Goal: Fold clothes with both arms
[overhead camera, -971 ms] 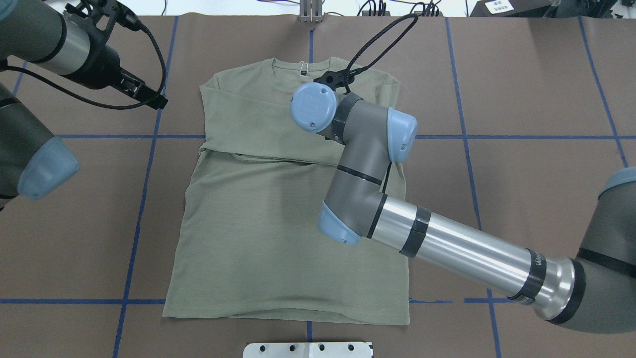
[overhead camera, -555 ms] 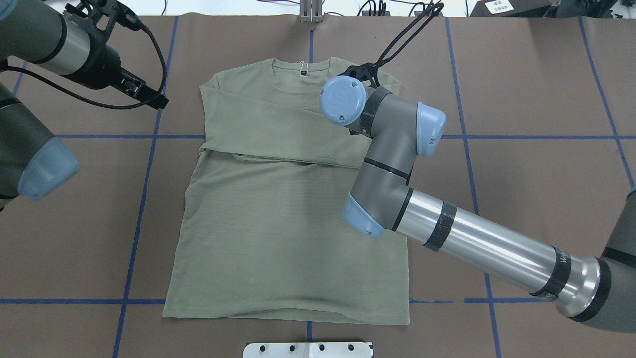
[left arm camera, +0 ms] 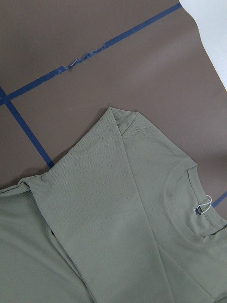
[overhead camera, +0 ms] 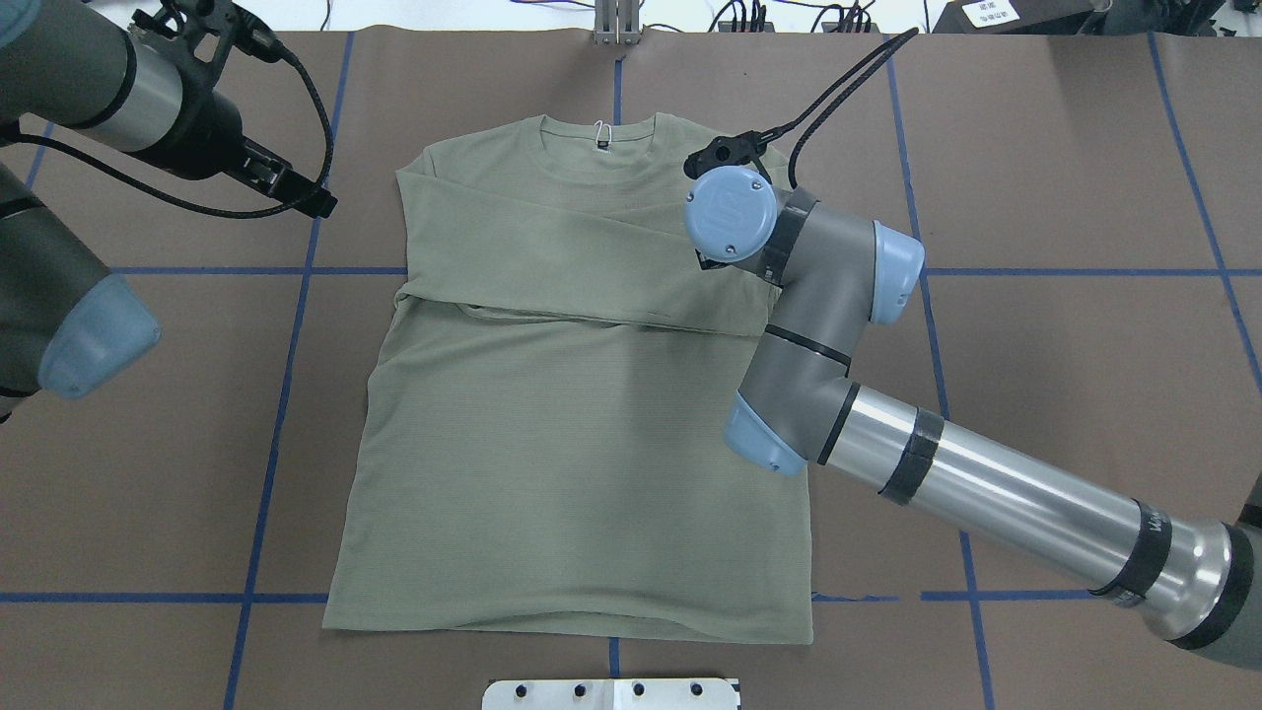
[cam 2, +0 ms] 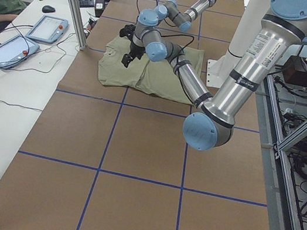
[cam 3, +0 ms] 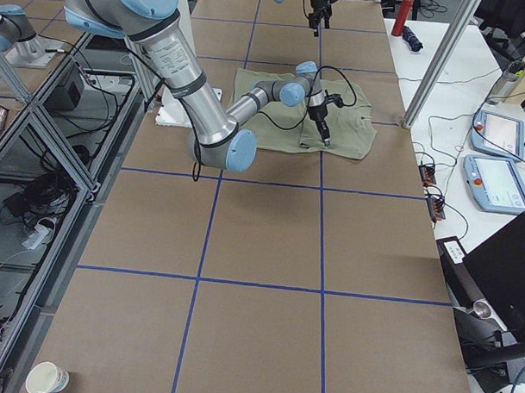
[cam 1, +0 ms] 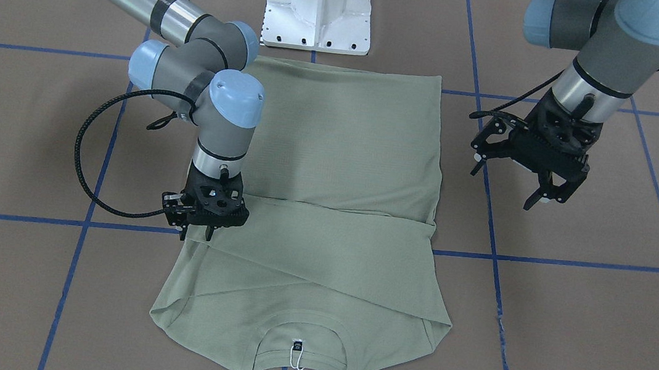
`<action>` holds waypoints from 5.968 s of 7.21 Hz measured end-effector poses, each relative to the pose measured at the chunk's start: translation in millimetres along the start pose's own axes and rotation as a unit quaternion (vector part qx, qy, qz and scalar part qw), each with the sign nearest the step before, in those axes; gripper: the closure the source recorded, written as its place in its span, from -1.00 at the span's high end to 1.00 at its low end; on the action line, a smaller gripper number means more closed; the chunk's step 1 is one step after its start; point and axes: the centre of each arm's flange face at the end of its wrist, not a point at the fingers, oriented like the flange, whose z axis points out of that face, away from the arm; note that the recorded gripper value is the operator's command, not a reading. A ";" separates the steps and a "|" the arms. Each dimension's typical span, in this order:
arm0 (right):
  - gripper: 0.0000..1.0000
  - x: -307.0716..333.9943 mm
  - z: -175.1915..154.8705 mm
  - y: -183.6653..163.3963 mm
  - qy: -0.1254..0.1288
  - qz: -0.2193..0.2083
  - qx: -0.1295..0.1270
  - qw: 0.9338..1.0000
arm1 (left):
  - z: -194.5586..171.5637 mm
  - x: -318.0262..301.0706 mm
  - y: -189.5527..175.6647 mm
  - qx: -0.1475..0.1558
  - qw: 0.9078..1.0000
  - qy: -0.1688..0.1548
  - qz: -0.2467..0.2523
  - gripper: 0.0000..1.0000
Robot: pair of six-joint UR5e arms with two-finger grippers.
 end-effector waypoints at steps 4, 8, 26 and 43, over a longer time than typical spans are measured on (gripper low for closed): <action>1.00 55.7 -81.2 46.6 -0.139 0.106 -0.029 0.984 | 26.0 43.3 31.1 0.014 0.994 0.004 -0.111 1.00; 0.93 61.6 -176.7 198.9 -0.201 0.266 -0.069 0.940 | 49.4 125.8 149.0 0.039 0.967 0.042 -0.246 0.73; 0.95 16.2 -227.8 345.6 -0.261 0.374 -0.025 0.890 | 115.9 195.5 381.8 0.032 0.898 0.084 -0.432 -1.00; 0.69 -12.5 -173.9 390.2 -0.175 0.453 -0.022 0.874 | 62.6 222.2 344.7 0.043 0.881 0.148 -0.447 -1.00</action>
